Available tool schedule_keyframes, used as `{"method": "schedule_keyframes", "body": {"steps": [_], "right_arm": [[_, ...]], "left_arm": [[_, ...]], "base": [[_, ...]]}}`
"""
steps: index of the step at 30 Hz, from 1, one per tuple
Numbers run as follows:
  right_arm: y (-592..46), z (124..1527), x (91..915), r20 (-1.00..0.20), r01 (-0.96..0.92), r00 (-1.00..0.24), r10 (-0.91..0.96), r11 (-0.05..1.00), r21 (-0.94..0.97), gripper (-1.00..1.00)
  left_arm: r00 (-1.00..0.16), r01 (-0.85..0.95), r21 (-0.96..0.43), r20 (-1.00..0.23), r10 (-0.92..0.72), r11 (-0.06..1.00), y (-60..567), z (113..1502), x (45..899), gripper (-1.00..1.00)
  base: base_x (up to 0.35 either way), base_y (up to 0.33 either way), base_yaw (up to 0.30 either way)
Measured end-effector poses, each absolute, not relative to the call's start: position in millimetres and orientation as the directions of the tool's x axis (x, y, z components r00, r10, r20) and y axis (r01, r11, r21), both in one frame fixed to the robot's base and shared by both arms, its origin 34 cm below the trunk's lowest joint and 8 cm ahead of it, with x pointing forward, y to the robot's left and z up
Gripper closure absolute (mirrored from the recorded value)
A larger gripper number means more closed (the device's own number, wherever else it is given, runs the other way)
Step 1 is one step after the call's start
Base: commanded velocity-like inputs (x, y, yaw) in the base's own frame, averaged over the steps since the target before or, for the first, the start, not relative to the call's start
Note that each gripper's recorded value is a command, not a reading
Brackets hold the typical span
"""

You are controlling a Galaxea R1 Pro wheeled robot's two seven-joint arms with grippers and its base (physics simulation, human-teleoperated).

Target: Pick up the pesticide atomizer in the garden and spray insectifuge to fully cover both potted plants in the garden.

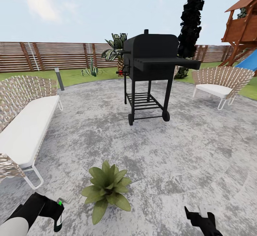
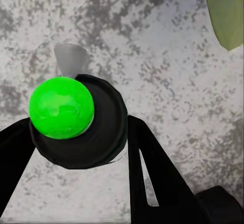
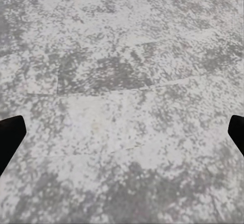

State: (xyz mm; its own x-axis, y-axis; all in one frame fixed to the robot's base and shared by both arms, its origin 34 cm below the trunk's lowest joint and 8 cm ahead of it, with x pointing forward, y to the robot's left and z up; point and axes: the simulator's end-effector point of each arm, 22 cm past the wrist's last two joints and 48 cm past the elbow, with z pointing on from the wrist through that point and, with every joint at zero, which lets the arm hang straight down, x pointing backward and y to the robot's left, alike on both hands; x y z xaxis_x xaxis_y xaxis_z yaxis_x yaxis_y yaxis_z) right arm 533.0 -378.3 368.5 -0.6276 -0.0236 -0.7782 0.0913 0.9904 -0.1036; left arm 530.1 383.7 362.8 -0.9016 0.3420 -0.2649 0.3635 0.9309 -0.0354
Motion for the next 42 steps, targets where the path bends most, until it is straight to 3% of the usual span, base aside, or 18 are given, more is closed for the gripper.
{"method": "schedule_keyframes", "body": {"steps": [4,13,20,28,34,42], "right_arm": [[-379,369,533,-0.779,0.092,-0.627,-0.025,0.99,-0.105,-1.0],[-379,369,533,-0.779,0.091,-0.627,-0.026,0.99,-0.106,-1.0],[-378,368,533,-0.777,0.089,-0.629,-0.027,0.99,-0.106,-1.0],[-378,368,532,-0.776,0.087,-0.63,-0.028,0.991,-0.106,-1.0],[-378,368,532,-0.776,0.088,-0.63,-0.026,0.99,-0.105,-1.0],[-378,368,532,-0.776,0.089,-0.63,-0.027,0.99,-0.106,-1.0]], "left_arm": [[-0.951,0.277,-0.055,-0.158,0.265,0.959,390,358,509,1.0],[-0.946,0.294,-0.047,-0.154,0.284,0.955,389,360,512,1.0],[-0.88,0.472,-0.045,-0.071,0.469,0.88,373,360,504,1.0],[-0.862,0.502,-0.096,-0.131,0.489,0.86,357,389,536,1.0],[-0.876,0.483,-0.075,-0.046,0.481,0.872,372,389,526,1.0],[-0.873,0.488,-0.075,-0.04,0.487,0.869,370,388,523,1.0]], "base": [[0.142,0.09,0.002],[0.046,0.014,0.0],[0.006,0.002,0.0],[0.0,0.0,0.0],[0.0,0.0,0.0],[0.124,0.106,0.0]]}}
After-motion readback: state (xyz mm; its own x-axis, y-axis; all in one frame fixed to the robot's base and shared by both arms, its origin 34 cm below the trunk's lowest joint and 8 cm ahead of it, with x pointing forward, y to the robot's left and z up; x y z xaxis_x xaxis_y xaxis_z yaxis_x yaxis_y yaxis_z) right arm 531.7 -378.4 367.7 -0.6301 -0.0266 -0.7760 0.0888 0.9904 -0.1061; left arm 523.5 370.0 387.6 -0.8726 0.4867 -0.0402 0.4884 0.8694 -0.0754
